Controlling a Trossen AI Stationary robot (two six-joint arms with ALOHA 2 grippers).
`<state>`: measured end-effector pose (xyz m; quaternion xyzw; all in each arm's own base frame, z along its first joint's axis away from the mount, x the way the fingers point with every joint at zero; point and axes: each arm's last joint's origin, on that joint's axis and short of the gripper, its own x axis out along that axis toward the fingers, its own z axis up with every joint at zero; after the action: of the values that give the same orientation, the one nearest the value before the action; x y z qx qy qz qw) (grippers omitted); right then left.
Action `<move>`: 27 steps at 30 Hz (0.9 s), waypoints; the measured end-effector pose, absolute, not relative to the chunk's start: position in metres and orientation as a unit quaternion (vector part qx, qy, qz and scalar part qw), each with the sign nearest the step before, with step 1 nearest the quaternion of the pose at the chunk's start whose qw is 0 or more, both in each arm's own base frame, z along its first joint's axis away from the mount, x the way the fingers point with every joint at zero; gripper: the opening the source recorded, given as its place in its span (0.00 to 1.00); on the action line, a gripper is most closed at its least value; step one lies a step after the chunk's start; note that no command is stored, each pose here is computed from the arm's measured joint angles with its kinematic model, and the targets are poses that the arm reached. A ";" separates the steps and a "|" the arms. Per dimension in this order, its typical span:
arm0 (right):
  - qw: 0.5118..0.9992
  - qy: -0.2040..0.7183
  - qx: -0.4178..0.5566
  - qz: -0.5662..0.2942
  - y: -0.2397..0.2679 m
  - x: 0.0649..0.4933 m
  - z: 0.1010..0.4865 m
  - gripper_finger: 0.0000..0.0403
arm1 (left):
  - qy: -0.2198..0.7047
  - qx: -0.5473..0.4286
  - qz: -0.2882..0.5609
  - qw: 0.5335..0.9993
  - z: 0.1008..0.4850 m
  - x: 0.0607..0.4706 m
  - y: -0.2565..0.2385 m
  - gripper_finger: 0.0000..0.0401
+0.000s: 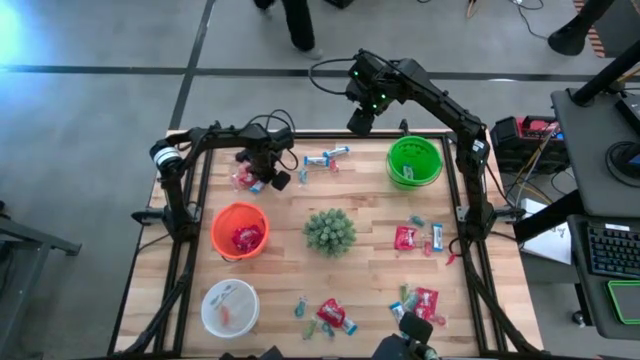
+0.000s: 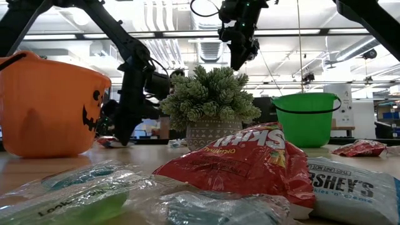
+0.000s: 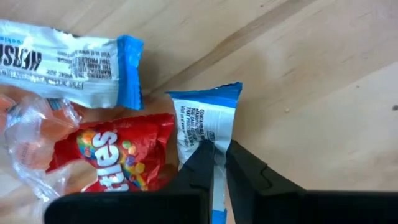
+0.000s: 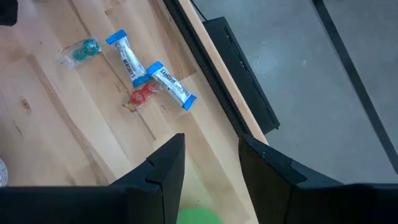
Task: Sort candy
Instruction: Put the white chocolate into the green bucket
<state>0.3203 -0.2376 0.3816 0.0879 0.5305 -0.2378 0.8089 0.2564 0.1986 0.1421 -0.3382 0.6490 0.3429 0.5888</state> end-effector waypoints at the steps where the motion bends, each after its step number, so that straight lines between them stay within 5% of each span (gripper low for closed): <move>1: 0.809 0.530 0.088 -0.238 -0.238 0.320 0.382 0.35 | 0.650 -0.337 0.341 0.590 0.142 0.256 0.199 0.02; 27: 0.783 0.568 0.099 -0.233 -0.234 0.308 0.381 0.36 | 0.586 -0.333 0.223 0.704 0.218 0.245 0.173 0.00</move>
<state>0.3083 -0.2343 0.3811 0.0985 0.5683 -0.2328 0.7830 0.2448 0.1733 0.2184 -0.3333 0.5864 0.2233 0.7037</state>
